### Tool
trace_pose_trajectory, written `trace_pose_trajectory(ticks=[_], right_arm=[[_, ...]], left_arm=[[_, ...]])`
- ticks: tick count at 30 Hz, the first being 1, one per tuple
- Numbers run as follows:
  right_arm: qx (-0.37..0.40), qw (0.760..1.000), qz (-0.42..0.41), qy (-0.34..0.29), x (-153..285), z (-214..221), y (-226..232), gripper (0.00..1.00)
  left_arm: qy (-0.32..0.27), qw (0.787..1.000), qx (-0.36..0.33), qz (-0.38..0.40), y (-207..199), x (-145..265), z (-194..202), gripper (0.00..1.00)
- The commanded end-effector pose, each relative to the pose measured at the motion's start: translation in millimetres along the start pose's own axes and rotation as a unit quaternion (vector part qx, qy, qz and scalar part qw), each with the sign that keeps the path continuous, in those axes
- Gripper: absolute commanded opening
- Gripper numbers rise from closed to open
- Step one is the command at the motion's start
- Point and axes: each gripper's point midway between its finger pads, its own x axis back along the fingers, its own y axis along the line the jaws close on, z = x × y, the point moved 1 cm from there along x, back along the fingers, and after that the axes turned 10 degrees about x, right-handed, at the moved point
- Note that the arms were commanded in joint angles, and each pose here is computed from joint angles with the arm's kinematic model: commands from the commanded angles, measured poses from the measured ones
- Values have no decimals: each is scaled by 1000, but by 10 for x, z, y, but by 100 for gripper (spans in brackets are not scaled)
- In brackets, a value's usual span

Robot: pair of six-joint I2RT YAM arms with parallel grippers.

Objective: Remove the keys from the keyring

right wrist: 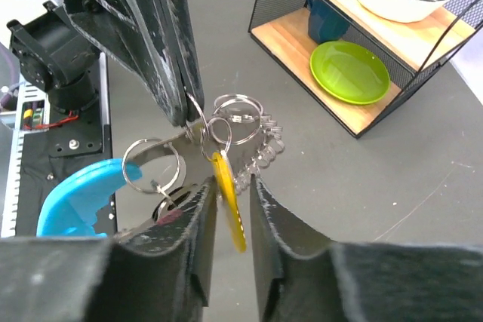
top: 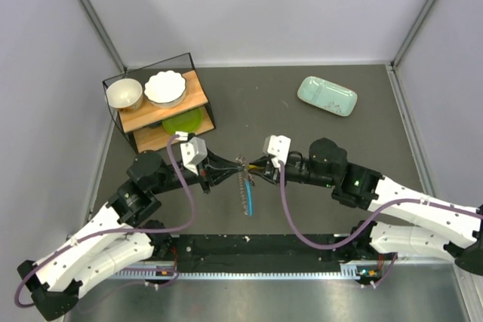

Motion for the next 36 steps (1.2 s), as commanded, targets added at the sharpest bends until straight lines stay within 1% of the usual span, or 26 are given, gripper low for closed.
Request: trace_pose_trajectory(ticks=[1,4,6,7,10,12,15,19,20,23,24,29,30,32,36], right_arm=[[0,999,32,-41,192,-207,-114,28],[15,997,40,-67,301,-310,-129,34],[21,994,44,-94,405,-433,-128,34],[23,993,44,-109,429,-484,-125,32],[30,989,39,-139,483,-628,-110,31],[35,989,23,-142,463,-640,-63,33],[46,990,15,-135,422,-642,-58,34],[62,988,-5,-143,417,-711,-19,28],[66,986,-26,-150,422,-737,53,28],[65,983,-52,-163,426,-794,130,30],[64,982,-54,-167,419,-809,136,31],[58,982,-61,-171,381,-834,146,33],[58,981,-62,-173,376,-845,148,36],[59,981,-59,-174,368,-858,134,38],[64,981,-54,-175,357,-894,102,36]], left_arm=[[-78,996,-33,17,-130,32,-389,0],[-78,996,-28,27,-165,27,-397,0],[-80,996,-23,37,-198,27,-389,0],[-93,994,-23,45,-235,36,-446,0],[-102,993,-13,60,-289,50,-441,0],[-100,993,-10,68,-317,59,-422,0],[-97,992,-5,81,-369,72,-407,0],[-97,989,-7,107,-470,106,-421,0],[-99,989,-7,107,-476,111,-434,0],[-97,989,-6,108,-480,114,-433,0],[-96,989,-4,109,-487,114,-430,0],[-92,989,-5,114,-496,100,-436,0],[-91,989,-5,115,-499,96,-437,0],[-89,989,-5,120,-518,93,-446,0],[-84,989,-3,121,-511,75,-431,0]])
